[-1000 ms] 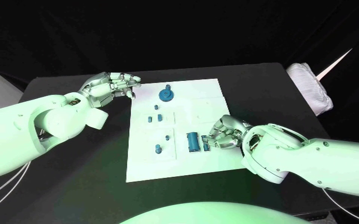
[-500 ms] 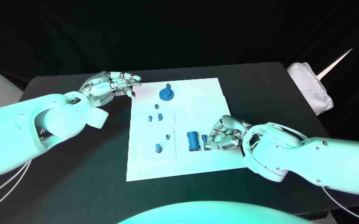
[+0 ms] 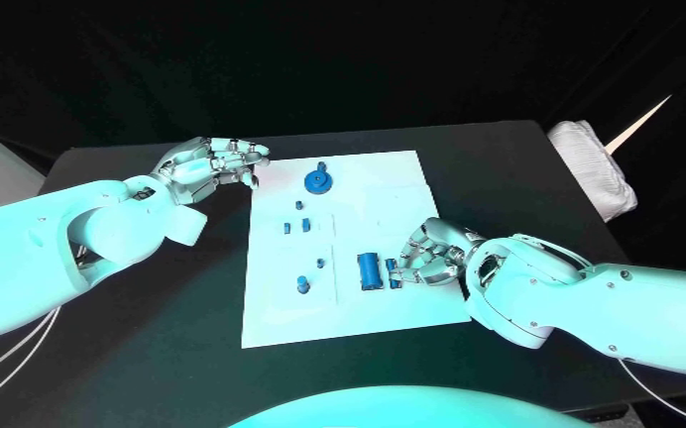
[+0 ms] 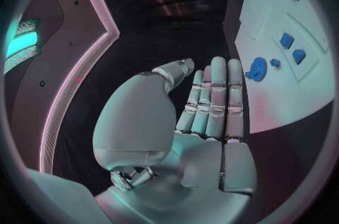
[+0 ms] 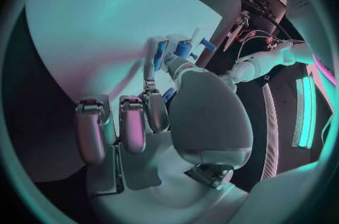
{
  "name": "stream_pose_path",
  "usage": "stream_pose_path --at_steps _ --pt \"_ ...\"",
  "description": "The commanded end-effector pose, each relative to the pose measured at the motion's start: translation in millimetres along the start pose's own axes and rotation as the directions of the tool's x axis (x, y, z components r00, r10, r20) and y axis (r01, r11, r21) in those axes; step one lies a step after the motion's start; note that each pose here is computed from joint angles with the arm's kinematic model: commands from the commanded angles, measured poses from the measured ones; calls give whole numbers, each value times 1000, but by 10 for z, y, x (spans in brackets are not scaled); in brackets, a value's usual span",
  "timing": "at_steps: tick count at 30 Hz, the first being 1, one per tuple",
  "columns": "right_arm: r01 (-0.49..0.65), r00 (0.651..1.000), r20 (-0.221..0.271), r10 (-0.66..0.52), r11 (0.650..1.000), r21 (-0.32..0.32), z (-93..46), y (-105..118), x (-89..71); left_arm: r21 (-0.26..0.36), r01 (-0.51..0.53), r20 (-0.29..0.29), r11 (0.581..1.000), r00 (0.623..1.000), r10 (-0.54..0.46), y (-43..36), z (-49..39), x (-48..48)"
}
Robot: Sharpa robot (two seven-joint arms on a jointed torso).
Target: Assemble the parts on the task board
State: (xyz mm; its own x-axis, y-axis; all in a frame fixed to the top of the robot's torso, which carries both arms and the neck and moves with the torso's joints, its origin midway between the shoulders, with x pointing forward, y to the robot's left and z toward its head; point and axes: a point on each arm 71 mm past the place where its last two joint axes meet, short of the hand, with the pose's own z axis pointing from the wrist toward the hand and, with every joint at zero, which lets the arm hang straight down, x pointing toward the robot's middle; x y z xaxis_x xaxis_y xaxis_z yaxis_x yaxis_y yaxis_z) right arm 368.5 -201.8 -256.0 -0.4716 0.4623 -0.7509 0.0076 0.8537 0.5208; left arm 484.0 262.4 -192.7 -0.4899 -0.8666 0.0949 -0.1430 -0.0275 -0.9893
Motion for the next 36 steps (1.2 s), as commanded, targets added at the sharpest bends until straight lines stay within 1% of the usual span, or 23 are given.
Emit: stream_pose_path --at_steps 1,7,10,12,15,16,17,19,20,24,26,28,31,36 --pt "-34 998 42 36 998 -58 -9 66 -68 12 8 -15 1000 1000 -8 -8 14 20" --pt "-63 996 57 68 993 -95 -2 114 -126 14 10 -17 1000 1000 -10 0 28 32" --pt "-114 991 60 122 986 -124 40 114 -166 19 13 -11 1000 1000 -12 12 30 37" --pt "-182 980 52 190 975 -130 107 87 -215 28 17 -2 999 1000 -17 21 31 41" --pt "-320 943 50 329 938 -135 254 11 -331 48 25 23 999 999 -27 40 46 50" --pt "-368 924 56 379 919 -144 316 -18 -383 58 28 37 998 999 -30 47 55 50" --pt "-423 897 63 437 892 -159 395 -48 -451 70 30 57 997 998 -34 55 67 45" --pt "-492 857 73 511 851 -182 512 -83 -548 88 31 88 996 995 -39 69 84 31" --pt "-531 830 74 553 824 -200 592 -101 -610 99 30 109 995 993 -41 80 97 17" --pt "-635 739 60 671 723 -271 891 -156 -818 141 17 193 990 980 -44 118 162 -51" --pt "-654 712 63 699 694 -301 1013 -183 -905 160 12 223 987 974 -48 142 202 -77" --pt "-662 693 75 717 674 -329 1121 -215 -989 174 11 245 985 968 -54 179 247 -97" --pt "-661 678 91 729 660 -358 1218 -248 -1072 185 8 263 983 963 -58 217 306 -118" --pt "-660 666 100 739 646 -384 1305 -267 -1132 200 1 280 980 958 -58 261 394 -154"
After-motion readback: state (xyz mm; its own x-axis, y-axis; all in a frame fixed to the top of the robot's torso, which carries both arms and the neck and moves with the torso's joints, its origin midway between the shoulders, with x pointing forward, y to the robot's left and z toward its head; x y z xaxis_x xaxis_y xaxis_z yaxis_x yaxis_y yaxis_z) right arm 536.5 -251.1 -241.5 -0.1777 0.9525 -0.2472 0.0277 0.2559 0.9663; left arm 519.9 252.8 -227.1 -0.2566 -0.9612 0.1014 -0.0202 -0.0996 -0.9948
